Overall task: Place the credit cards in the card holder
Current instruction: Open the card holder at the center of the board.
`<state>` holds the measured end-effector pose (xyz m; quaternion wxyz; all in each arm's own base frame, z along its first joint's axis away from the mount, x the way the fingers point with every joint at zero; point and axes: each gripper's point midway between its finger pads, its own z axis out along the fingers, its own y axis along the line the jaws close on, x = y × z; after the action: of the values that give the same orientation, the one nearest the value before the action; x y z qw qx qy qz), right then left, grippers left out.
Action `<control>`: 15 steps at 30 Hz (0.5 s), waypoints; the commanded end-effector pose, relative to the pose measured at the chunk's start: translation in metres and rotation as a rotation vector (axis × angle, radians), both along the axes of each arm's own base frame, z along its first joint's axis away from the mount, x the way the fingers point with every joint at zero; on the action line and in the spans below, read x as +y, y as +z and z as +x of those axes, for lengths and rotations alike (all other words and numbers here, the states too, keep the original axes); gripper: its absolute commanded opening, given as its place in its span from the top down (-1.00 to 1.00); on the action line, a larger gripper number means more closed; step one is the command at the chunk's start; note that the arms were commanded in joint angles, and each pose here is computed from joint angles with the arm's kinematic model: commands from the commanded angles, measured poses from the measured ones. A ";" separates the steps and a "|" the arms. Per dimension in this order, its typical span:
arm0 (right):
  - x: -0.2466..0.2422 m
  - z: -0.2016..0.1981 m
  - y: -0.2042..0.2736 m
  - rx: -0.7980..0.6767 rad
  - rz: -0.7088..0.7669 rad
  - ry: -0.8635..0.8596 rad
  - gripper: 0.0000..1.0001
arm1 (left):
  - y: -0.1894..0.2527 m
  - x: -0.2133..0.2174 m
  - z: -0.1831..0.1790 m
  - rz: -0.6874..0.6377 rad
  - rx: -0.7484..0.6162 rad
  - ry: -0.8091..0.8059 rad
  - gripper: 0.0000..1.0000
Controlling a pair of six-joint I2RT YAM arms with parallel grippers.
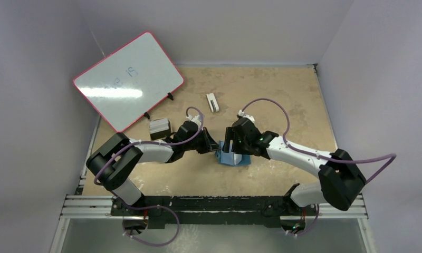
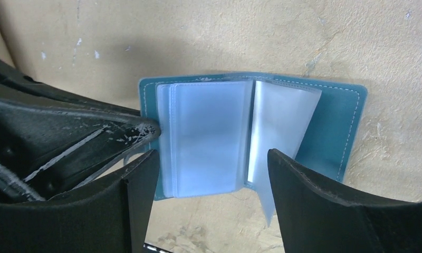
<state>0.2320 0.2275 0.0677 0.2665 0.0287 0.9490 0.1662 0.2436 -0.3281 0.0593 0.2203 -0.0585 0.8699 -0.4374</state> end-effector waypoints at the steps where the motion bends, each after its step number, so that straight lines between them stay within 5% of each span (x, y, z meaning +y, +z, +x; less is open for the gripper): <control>1: 0.008 0.010 0.003 -0.031 0.009 -0.002 -0.54 | 0.020 -0.006 0.008 -0.044 -0.064 0.005 1.00; 15: -0.015 0.005 -0.025 0.018 -0.113 -0.063 -0.47 | 0.015 -0.002 0.003 -0.040 -0.052 0.003 1.00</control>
<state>0.2345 0.2251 0.0452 0.2530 0.0321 0.9568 0.1398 0.2421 -0.3261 0.0562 0.2197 -0.0600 0.8713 -0.4347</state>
